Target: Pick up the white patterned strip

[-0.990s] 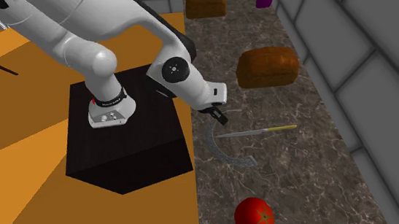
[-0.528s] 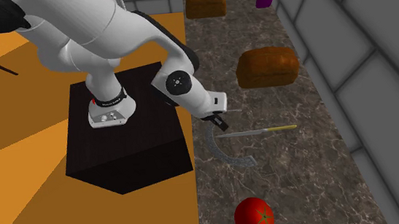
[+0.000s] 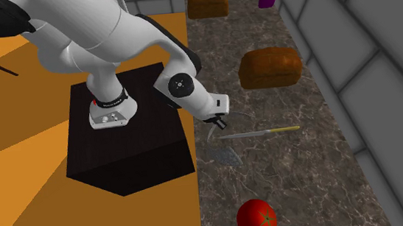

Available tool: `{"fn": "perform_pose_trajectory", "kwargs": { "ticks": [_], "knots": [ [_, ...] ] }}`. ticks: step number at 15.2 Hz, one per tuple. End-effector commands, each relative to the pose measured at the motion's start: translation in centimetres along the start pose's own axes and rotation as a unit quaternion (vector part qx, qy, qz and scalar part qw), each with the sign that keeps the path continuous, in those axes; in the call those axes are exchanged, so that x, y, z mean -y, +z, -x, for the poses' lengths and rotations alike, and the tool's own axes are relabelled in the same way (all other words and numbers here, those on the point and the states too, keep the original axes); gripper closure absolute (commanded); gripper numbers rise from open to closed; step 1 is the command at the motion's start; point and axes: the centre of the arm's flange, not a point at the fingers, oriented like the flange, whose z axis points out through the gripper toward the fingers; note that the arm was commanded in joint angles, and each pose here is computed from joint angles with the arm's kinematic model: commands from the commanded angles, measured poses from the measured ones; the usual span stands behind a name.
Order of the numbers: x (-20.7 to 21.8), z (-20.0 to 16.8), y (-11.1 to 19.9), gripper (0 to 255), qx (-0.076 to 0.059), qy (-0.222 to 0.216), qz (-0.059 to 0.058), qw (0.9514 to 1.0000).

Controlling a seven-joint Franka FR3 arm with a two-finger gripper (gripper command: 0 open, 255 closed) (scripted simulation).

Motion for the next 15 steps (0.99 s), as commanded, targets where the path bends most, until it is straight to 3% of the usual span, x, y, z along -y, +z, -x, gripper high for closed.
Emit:
{"fn": "perform_pose_trajectory", "kwargs": {
  "ticks": [1,4,15],
  "knots": [
    [0.1,0.0,0.0,255,0.000,0.000,-0.001,1.0000],
    [0.1,0.1,0.1,255,0.000,0.000,-0.001,1.0000],
    [-0.4,-2.1,-5.3,255,0.000,0.000,-0.001,1.0000]
  ]
}}
